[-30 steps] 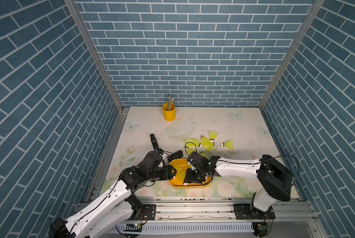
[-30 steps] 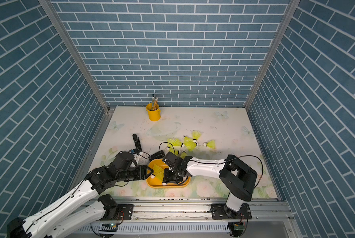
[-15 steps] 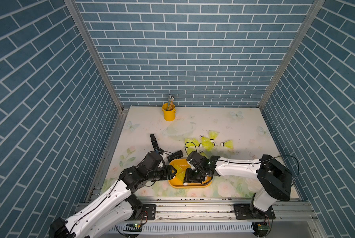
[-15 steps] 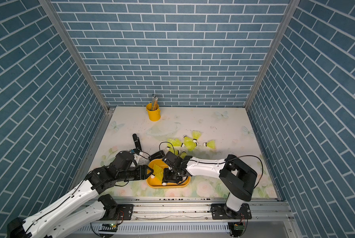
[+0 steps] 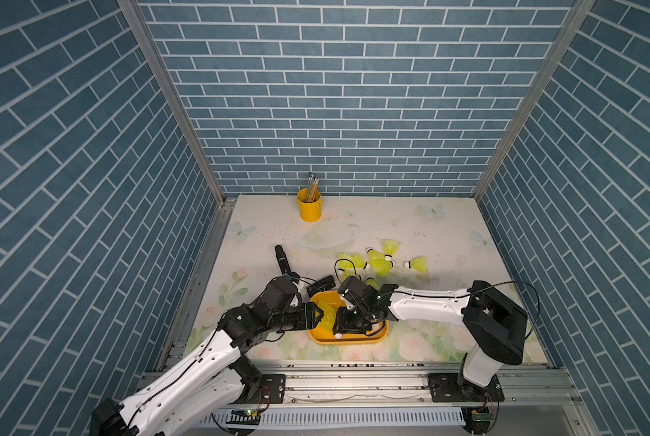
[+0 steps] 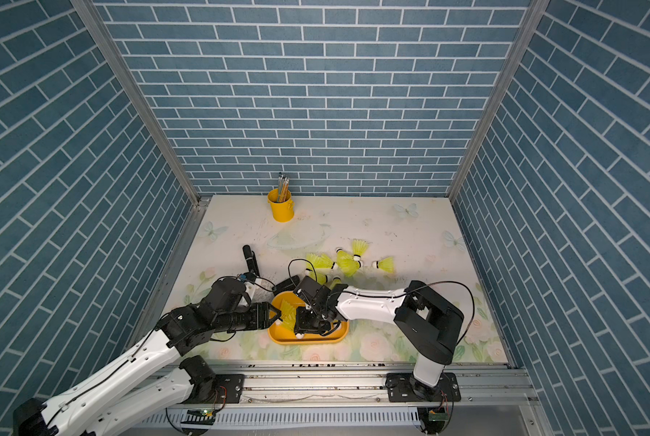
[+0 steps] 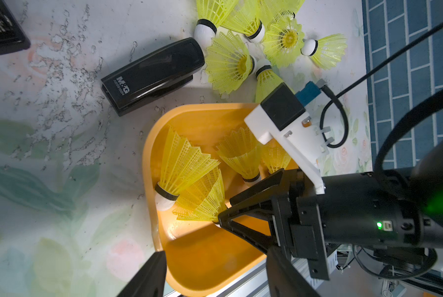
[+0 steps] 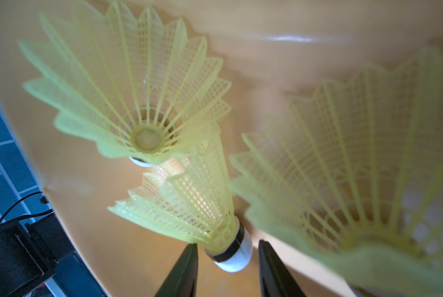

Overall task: Put the shuttlecocks into the storage box
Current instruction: Place the shuttlecock in the storage box, then pick up the shuttlecock at the center of the board.

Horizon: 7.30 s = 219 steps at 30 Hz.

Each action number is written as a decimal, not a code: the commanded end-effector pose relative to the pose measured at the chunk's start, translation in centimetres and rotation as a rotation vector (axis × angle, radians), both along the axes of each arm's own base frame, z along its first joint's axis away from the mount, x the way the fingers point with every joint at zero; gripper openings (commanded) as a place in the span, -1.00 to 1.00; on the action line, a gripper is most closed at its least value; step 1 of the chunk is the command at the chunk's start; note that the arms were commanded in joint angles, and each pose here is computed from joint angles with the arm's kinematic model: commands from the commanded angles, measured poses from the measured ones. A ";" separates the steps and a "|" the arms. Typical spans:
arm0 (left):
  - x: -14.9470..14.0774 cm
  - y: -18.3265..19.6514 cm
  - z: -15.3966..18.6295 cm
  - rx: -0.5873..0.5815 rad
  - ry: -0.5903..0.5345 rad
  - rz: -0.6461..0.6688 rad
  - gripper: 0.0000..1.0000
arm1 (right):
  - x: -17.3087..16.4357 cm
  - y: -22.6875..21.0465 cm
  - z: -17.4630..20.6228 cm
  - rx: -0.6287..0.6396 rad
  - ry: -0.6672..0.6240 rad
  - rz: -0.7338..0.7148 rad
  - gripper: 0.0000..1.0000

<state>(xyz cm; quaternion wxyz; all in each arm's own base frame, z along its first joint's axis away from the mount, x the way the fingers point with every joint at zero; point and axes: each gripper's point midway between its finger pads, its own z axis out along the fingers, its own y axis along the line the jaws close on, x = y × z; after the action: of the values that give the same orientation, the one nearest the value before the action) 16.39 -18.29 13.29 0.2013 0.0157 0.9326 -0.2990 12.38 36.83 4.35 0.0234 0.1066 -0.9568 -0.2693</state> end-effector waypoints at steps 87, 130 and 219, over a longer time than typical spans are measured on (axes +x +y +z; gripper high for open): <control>-2.4 -0.6 -1.0 -0.021 0.073 -0.096 0.32 | -1.2 -2.3 -0.5 -0.003 -0.007 -0.059 -0.50; -1.9 -1.1 -0.6 -0.034 0.060 -0.095 0.32 | 0.6 -0.8 0.0 0.051 -0.009 -0.095 -0.11; 20.9 -20.4 2.5 -0.088 -0.113 -0.458 0.39 | 26.1 -23.5 0.5 -0.222 0.049 -1.692 0.11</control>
<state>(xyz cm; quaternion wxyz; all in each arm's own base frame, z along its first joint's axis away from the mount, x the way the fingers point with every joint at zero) 37.12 -38.67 15.45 0.1836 0.2264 0.8839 -0.3657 37.58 13.49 4.61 -0.1555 -0.6323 -0.7519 -0.1028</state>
